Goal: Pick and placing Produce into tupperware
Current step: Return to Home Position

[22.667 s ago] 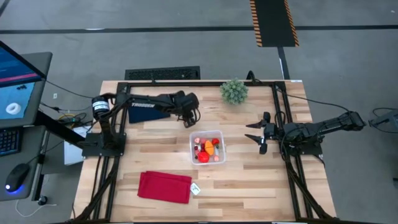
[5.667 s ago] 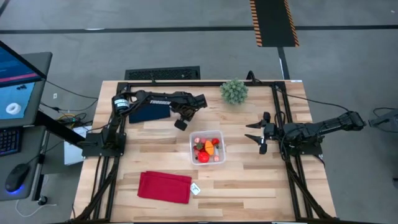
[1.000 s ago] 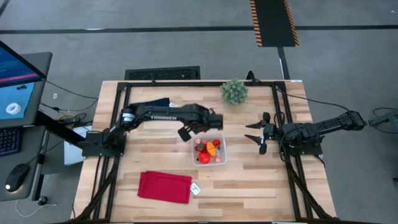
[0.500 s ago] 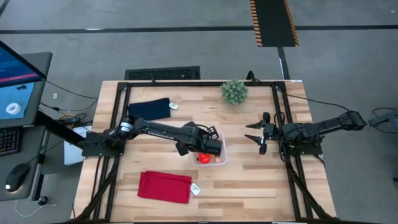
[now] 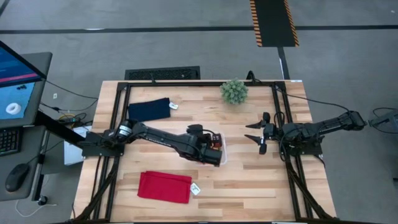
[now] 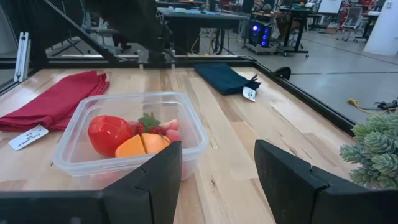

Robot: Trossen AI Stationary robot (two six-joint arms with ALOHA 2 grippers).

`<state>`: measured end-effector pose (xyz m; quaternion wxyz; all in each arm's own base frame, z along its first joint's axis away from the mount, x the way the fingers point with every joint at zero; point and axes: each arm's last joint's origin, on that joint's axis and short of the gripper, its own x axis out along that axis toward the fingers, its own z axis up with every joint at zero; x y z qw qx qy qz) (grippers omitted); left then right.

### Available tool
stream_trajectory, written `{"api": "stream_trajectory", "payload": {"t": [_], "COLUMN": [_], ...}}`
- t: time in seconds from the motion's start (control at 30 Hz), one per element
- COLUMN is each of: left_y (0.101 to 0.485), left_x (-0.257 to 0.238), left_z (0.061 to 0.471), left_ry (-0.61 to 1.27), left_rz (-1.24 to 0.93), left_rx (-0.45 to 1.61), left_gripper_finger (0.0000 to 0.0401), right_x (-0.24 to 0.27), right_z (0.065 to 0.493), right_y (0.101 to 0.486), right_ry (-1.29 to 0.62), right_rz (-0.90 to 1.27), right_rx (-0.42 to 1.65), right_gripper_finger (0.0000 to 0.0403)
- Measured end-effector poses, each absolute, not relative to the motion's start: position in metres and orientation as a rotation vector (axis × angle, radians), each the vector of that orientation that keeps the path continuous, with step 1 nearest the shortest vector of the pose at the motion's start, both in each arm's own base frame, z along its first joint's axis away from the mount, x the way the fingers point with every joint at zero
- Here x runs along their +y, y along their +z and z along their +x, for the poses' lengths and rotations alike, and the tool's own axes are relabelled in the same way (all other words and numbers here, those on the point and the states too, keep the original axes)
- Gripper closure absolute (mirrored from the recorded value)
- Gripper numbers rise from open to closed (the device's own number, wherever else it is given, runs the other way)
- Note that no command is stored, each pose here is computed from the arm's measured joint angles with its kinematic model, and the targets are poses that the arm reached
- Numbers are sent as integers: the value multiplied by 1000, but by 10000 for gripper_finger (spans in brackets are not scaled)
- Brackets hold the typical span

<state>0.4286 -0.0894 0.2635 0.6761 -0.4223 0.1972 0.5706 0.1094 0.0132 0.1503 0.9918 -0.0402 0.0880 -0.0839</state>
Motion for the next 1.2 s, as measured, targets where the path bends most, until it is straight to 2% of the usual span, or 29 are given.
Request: {"api": "stream_trajectory", "payload": {"t": [0.1,0.2,0.3,0.37,0.47,0.53,0.77,0.97,1.13,1.2], "left_y": [256,240,247,241,228,229,248,262,266,274], "left_x": [-99,-100,-98,-99,-101,-99,-127,-139,-172,-170], "left_z": [439,442,449,455,459,458,437,407,401,407], "left_ry": [1189,1170,1161,1153,1060,1036,1143,1174,1099,1110], "left_rz": [-909,-755,-681,-521,-288,-205,147,89,35,-2], "left_rx": [480,562,415,364,573,624,359,138,23,-3], "left_gripper_finger": [305,305,305,305,305,305,305,305,305,305], "right_x": [13,13,13,13,13,13,13,13,13,13], "right_z": [109,109,109,110,110,110,111,111,111,111], "right_y": [150,150,150,150,149,149,148,148,148,148], "right_ry": [-168,-168,-168,-168,-168,-168,-168,-168,-168,-168], "right_rz": [-81,-81,-81,-81,-84,-86,-88,-89,-89,-89], "right_rx": [176,176,177,179,187,192,200,202,202,202], "right_gripper_finger": [179,179,179,179,179,179,179,179,179,179]}}
